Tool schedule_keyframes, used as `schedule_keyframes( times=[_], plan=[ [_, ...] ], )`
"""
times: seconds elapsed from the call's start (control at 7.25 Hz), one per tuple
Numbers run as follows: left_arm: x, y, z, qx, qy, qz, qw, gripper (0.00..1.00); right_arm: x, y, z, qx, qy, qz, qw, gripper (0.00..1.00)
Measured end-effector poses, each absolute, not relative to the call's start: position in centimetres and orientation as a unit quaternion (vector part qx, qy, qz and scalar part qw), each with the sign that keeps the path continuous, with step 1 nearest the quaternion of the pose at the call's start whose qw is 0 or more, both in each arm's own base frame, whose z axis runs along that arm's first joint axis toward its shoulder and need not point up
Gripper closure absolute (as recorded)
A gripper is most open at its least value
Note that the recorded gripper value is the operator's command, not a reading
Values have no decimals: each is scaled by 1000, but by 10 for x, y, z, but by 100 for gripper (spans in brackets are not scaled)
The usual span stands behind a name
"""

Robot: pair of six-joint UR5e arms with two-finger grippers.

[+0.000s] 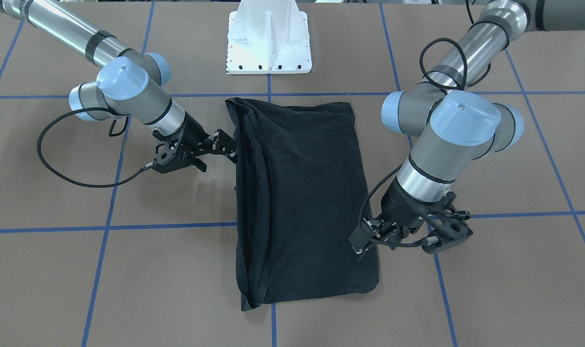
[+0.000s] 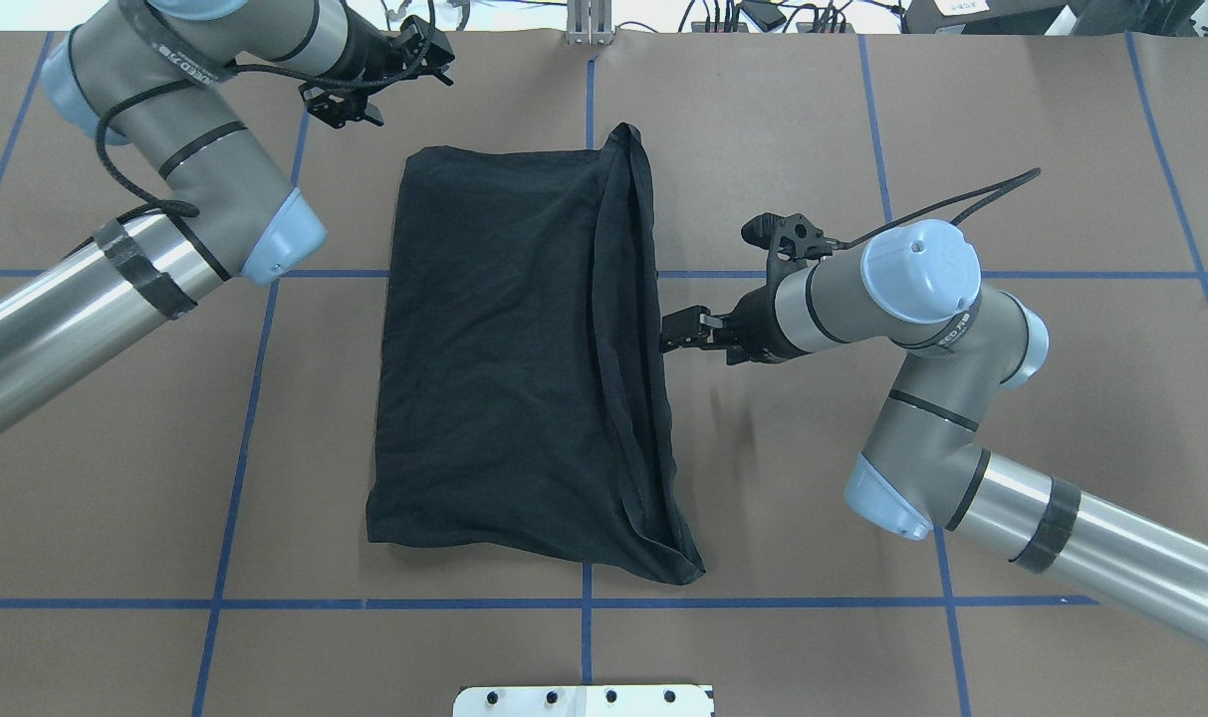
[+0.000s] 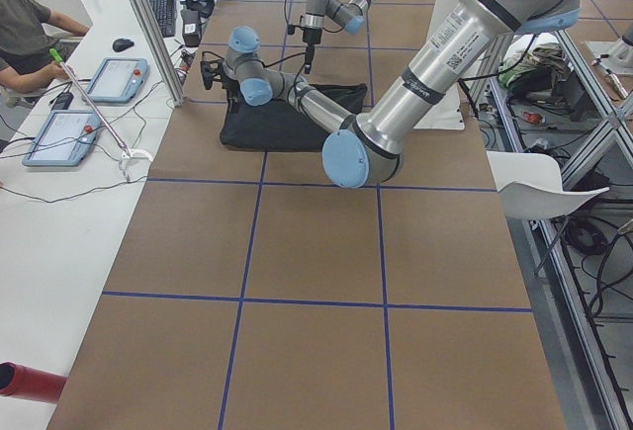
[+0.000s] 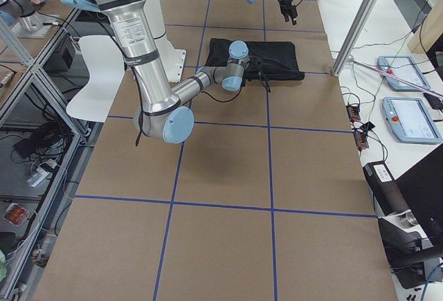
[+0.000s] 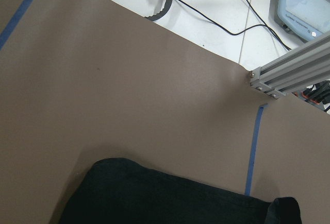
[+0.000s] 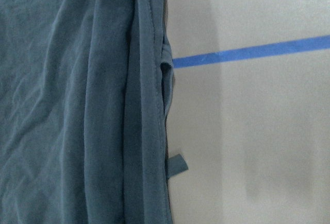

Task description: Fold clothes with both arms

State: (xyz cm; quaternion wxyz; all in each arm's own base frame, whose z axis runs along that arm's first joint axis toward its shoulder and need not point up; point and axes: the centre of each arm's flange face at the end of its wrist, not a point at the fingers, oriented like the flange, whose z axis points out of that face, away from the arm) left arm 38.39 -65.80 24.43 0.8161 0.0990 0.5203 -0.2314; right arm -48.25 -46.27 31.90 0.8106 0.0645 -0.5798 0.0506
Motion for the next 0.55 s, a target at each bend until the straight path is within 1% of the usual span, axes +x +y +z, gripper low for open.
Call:
schedule_keyframes(
  times=[0.28,0.55],
  plan=[
    [377,-644,245,99,523,-228,815,0,-482,-482,297,73,-574,57,814,0],
    [370,-637,228,110,534,-219,809,0,-482,-490,287,79,-574,57,813,0]
  ],
)
